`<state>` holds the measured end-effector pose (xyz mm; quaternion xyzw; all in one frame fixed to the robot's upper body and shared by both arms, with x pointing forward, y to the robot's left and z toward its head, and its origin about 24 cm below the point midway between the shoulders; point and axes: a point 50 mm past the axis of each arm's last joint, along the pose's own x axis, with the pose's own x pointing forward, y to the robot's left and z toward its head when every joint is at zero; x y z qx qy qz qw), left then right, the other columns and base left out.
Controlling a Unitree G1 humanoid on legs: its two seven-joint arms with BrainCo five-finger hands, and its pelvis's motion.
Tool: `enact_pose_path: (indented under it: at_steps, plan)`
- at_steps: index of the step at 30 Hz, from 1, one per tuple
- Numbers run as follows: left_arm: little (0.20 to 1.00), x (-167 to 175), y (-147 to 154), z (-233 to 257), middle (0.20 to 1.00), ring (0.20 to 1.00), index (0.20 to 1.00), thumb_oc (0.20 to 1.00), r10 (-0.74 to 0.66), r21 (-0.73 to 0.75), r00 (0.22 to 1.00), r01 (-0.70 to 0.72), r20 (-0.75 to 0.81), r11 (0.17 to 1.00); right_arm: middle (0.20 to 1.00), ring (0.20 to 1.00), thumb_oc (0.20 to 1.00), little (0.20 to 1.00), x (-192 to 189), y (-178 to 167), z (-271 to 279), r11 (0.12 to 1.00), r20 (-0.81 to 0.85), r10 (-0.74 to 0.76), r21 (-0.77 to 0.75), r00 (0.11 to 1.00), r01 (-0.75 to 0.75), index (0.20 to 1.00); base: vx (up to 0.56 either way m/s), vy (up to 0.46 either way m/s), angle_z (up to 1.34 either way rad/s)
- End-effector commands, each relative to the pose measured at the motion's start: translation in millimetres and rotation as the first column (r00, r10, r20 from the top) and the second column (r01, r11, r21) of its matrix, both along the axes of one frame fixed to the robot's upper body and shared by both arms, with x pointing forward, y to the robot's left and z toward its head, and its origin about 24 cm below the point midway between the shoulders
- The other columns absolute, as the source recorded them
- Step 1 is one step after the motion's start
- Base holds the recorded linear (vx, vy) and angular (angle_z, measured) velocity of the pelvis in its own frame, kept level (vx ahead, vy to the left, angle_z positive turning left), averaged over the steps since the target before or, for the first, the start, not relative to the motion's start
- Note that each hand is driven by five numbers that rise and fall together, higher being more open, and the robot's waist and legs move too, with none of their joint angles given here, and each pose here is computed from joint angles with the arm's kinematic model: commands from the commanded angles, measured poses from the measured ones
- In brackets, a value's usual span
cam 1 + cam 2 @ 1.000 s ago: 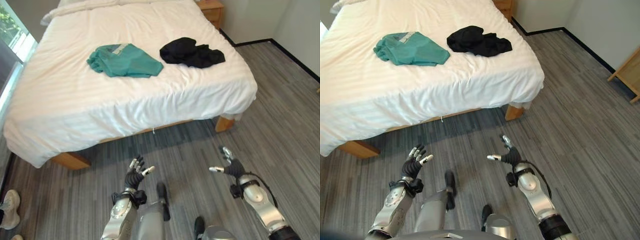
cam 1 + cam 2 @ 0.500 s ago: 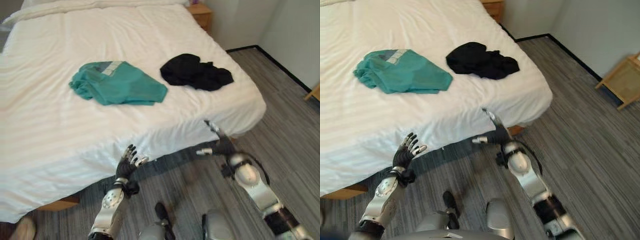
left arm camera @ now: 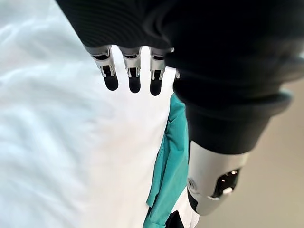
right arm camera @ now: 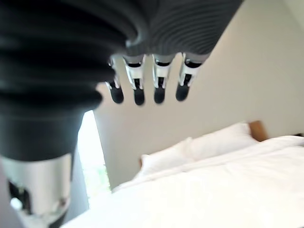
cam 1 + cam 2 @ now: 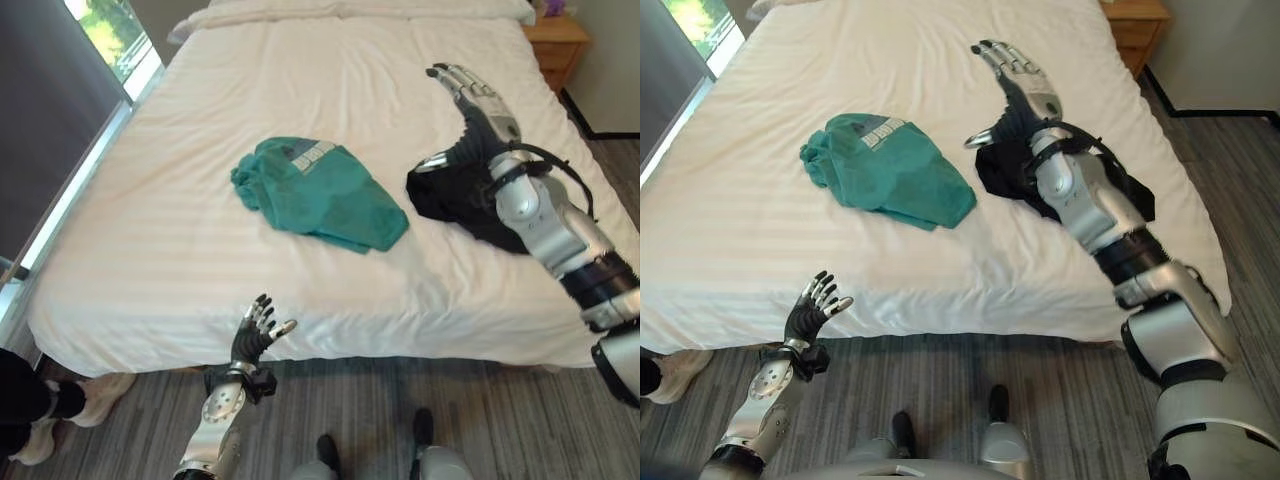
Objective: Pick up bed clothes into laundry basket.
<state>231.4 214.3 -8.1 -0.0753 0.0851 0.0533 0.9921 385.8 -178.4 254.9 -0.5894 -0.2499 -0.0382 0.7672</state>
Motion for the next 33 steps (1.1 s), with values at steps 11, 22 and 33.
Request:
enact_pose_path:
  at_steps: [11,22,33]
  plan:
    - [1.0,30,40,87,1.0,1.0,1.0,1.0,0.078,-0.008,0.916,-0.082,0.393,0.997,1.0,1.0,1.0,1.0,7,-83,68,0.902,0.098,-0.391,-0.158,0.915,0.402,1.0,-0.03,-0.082,0.18]
    - [1.0,28,17,120,1.0,1.0,1.0,1.0,-0.111,-0.143,0.817,0.23,0.566,0.963,1.0,1.0,1.0,1.0,-33,-163,100,0.712,0.169,-0.62,-0.288,0.766,0.64,1.0,0.0,-0.011,0.1]
    - [1.0,15,23,112,1.0,1.0,1.0,1.0,-0.203,-0.126,0.814,0.318,0.544,0.94,1.0,1.0,1.0,1.0,-47,-168,135,0.649,0.222,-0.644,-0.35,0.732,0.676,1.0,0.04,0.027,-0.12]
